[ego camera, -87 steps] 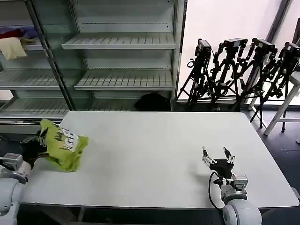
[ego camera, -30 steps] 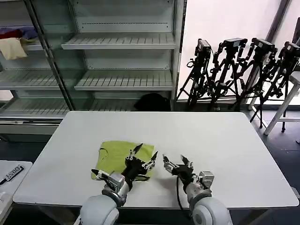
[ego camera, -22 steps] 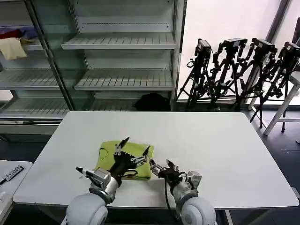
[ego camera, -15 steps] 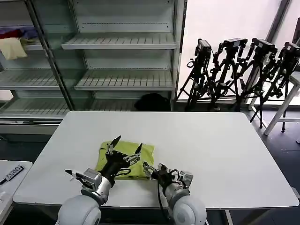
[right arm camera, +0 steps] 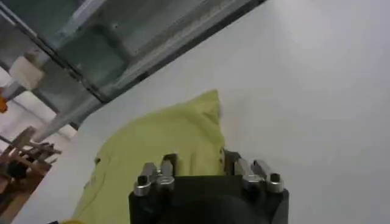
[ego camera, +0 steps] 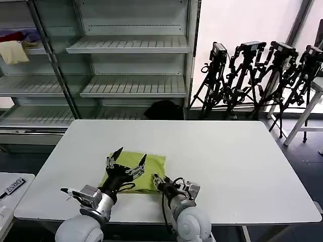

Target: Fold and organize the clothes.

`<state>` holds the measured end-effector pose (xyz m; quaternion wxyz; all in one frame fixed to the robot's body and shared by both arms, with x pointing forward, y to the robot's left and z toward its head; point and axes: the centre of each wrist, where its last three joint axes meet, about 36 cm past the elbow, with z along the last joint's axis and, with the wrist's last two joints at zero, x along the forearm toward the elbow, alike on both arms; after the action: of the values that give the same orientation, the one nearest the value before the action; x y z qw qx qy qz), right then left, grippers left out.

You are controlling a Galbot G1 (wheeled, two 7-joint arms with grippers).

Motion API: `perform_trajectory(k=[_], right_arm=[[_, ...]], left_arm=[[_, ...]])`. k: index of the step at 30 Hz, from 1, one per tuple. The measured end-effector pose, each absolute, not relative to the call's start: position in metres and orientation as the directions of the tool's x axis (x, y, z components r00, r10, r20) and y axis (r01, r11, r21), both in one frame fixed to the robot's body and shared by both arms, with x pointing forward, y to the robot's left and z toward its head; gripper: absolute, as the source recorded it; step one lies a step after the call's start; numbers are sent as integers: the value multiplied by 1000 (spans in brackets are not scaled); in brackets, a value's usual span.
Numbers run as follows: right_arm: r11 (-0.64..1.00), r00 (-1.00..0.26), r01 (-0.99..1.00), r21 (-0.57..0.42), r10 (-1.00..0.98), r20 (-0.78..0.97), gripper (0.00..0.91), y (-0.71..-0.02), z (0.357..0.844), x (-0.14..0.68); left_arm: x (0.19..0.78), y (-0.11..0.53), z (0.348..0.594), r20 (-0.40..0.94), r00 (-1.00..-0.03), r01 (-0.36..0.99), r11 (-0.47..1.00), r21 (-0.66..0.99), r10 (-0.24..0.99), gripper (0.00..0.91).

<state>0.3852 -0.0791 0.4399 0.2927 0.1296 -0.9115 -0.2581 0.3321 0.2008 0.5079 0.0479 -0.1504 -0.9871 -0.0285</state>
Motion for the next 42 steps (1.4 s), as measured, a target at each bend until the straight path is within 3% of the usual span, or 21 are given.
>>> perform_trajectory(k=[14, 39, 40, 41, 42], right_arm=[[843, -806, -54, 535, -353, 476, 0, -90, 444, 390], [864, -874, 14, 503, -234, 426, 0, -174, 462, 377], [865, -874, 16, 502, -232, 428, 312, -175, 462, 376], [866, -874, 18, 499, -229, 429, 907, -176, 461, 376], [868, -874, 19, 497, -227, 429, 907, -176, 461, 375]], left_arm=[[330, 201, 503, 100, -956, 281, 959, 38, 276, 907], [329, 194, 489, 118, -955, 277, 960, 33, 272, 907], [328, 194, 488, 118, -955, 277, 960, 34, 272, 907], [328, 194, 488, 119, -955, 277, 960, 34, 272, 907], [327, 194, 487, 120, -955, 277, 960, 34, 272, 907]])
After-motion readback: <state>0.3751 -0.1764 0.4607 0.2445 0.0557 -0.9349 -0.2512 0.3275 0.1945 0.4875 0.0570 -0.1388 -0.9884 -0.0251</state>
